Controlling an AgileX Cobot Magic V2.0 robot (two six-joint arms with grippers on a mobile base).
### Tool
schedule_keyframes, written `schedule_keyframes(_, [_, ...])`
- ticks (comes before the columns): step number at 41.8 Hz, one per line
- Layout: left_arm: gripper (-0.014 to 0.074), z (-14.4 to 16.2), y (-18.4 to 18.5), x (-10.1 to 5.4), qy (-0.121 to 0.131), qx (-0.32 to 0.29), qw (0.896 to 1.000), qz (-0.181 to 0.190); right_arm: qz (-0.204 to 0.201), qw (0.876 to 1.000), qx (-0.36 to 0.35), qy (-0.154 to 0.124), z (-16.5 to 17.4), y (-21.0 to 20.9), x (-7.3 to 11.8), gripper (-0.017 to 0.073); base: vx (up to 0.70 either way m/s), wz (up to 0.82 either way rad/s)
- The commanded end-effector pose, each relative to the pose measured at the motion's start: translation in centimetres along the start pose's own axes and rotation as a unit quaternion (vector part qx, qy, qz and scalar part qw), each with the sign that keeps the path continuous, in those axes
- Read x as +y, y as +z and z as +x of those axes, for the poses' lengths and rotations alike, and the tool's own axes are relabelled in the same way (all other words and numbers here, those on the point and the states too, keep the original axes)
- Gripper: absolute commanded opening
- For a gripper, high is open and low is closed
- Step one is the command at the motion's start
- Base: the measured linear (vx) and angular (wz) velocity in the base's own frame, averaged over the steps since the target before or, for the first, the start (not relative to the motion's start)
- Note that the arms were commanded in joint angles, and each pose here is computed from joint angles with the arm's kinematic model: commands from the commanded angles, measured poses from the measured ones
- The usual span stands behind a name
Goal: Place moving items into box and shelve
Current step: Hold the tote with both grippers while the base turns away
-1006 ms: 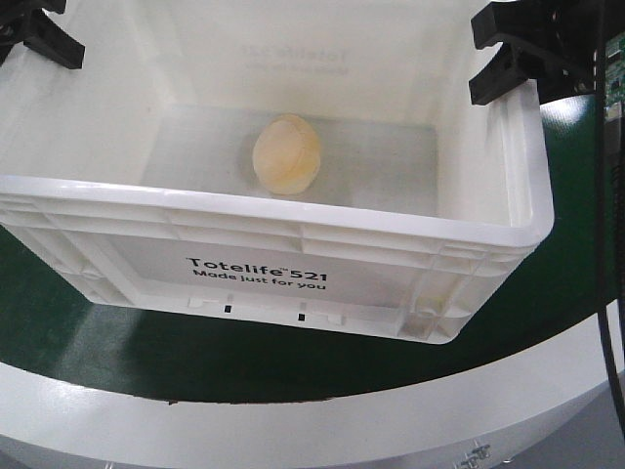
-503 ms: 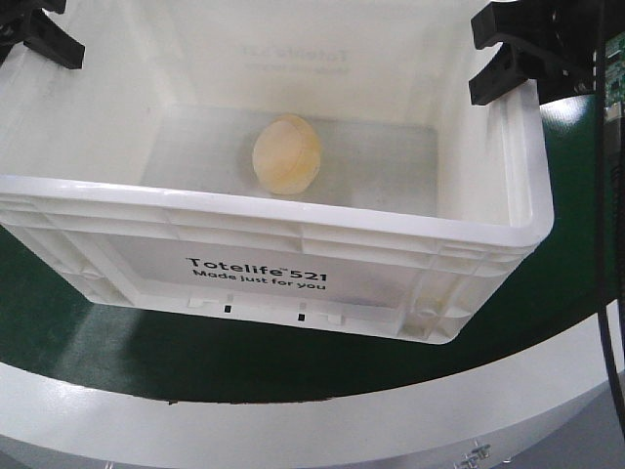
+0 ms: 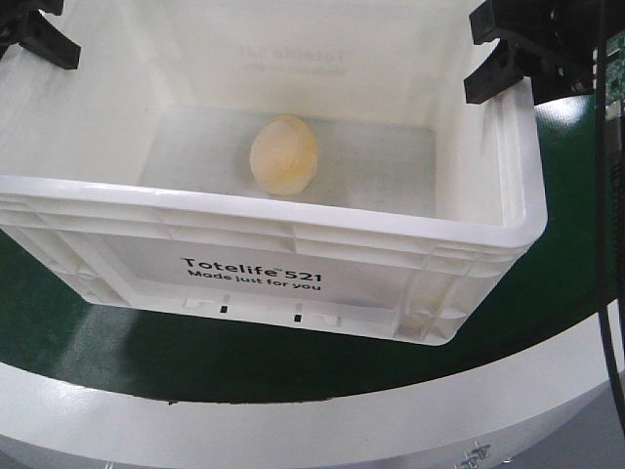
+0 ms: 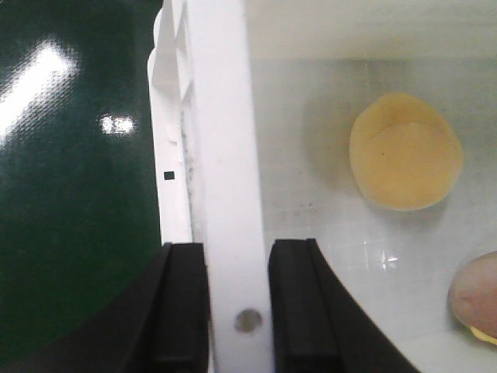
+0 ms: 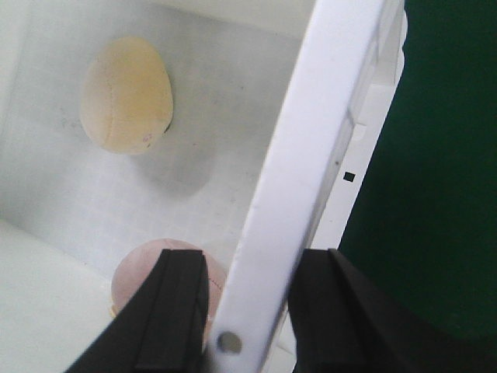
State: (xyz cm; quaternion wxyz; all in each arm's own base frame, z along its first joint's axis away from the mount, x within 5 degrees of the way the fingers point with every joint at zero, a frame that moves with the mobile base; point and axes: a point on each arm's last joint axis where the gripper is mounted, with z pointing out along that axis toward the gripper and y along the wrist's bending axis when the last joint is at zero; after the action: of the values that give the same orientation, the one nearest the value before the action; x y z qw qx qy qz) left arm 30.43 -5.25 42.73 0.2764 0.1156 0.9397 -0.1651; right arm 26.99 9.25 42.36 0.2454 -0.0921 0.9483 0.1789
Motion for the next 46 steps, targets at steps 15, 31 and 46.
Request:
schedule_keyframes(15, [-0.0001, -0.72, -3.60, -3.52, 0.001, -0.088, 0.992, 0.096, -0.113, 0.989, -0.097, -0.009, -0.72, -3.27, 3.08, -0.0003, 0.00, 0.00])
schedule_keyframes(31, [-0.0001, -0.72, -3.60, -3.52, 0.001, -0.088, 0.992, 0.096, -0.113, 0.989, -0.097, -0.009, -0.72, -3.27, 3.08, -0.0003, 0.00, 0.00])
schedule_keyframes(46, [-0.0001, -0.72, -3.60, -3.51, 0.001, -0.088, 0.992, 0.095, -0.113, 0.989, -0.097, -0.009, -0.72, -3.27, 3.07, -0.0003, -0.06, -0.02])
